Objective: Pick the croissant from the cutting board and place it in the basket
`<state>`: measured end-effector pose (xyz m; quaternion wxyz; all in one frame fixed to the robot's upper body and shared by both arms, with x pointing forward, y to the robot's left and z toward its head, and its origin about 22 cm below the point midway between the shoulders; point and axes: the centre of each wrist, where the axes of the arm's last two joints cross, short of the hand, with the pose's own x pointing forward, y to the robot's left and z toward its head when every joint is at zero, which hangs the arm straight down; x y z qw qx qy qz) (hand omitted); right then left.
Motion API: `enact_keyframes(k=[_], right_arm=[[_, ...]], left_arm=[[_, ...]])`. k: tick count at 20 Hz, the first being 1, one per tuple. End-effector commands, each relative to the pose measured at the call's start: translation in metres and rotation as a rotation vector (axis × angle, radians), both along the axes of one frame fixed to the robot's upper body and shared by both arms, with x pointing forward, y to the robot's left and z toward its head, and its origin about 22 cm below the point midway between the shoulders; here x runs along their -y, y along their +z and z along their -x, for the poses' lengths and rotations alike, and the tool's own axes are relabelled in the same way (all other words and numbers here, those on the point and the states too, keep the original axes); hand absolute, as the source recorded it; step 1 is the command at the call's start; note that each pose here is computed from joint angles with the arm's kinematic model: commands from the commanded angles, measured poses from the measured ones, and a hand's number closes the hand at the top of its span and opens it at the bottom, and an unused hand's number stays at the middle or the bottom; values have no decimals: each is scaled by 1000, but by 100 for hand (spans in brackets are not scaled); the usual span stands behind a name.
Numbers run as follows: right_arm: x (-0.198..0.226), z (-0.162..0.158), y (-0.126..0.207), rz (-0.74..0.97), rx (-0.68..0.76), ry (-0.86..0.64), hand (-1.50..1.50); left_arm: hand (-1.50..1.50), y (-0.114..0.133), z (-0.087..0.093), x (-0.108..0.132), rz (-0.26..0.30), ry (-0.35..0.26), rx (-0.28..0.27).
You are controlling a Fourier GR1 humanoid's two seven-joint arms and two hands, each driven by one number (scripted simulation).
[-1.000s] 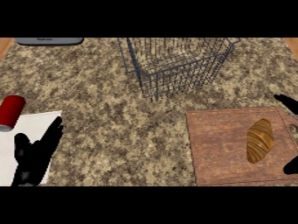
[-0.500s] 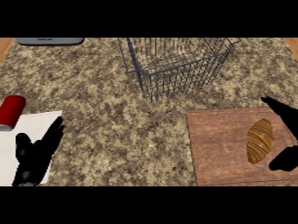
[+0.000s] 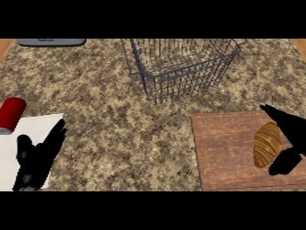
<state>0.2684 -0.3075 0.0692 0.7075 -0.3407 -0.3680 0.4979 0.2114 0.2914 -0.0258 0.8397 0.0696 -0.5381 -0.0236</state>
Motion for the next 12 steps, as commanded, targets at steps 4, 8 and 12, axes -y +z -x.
enact_keyframes(k=[4,8,12], right_arm=[[-2,-1,-8,6,-2,12,-150],[2,3,-20,-7,4,-6,-150],[17,-6,-33,13,-13,18,150]], left_arm=[[0,1,0,10,-11,25,-114],[0,-29,31,-6,-5,21,-123],[0,-11,8,-2,8,16,-133]])
